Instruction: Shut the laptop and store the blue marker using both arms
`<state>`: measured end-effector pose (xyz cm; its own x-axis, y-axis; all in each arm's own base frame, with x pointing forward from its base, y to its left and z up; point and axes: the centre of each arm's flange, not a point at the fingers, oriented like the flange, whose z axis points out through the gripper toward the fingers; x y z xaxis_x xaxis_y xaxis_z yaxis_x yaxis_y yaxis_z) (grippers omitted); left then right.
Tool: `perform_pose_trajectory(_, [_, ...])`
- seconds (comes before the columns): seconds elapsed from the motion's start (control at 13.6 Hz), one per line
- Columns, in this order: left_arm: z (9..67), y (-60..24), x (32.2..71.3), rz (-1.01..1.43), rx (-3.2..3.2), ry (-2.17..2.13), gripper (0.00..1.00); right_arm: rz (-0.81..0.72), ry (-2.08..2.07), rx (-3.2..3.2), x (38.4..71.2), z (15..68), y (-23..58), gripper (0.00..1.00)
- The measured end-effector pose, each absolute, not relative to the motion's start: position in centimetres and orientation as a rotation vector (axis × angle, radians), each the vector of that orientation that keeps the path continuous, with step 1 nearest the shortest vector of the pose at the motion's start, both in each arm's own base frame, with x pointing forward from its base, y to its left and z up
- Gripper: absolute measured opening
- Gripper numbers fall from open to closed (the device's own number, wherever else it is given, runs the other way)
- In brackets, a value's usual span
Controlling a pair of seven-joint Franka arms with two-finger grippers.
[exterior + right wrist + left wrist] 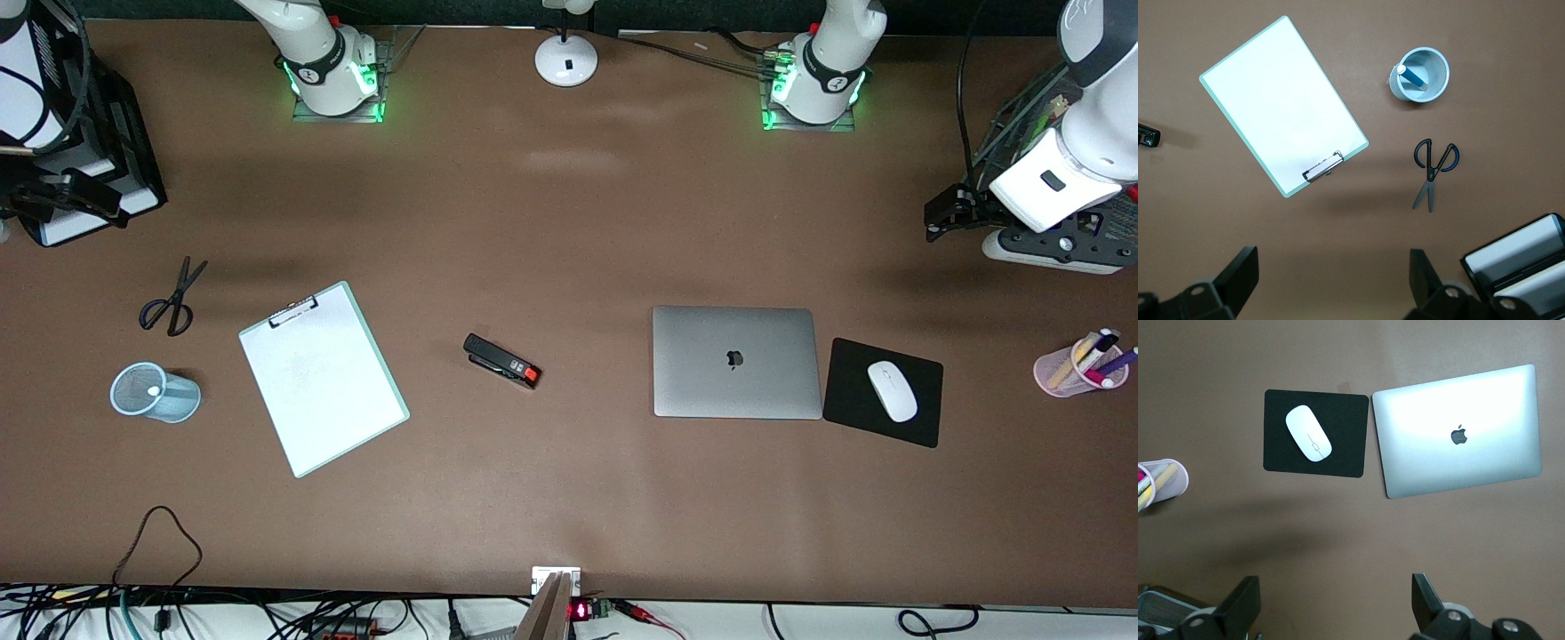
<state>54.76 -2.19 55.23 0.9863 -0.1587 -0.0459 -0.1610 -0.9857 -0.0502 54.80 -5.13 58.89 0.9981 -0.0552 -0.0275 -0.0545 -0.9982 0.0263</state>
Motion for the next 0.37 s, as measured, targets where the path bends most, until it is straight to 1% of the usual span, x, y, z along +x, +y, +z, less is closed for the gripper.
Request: perform_pose_trajectory(0.37, [55.23, -2.00, 54.77, 0.065, -3.078, 0.243, 1.00, -0.042, -0.084, 3.115, 54.80, 58.92, -5.10, 1.00])
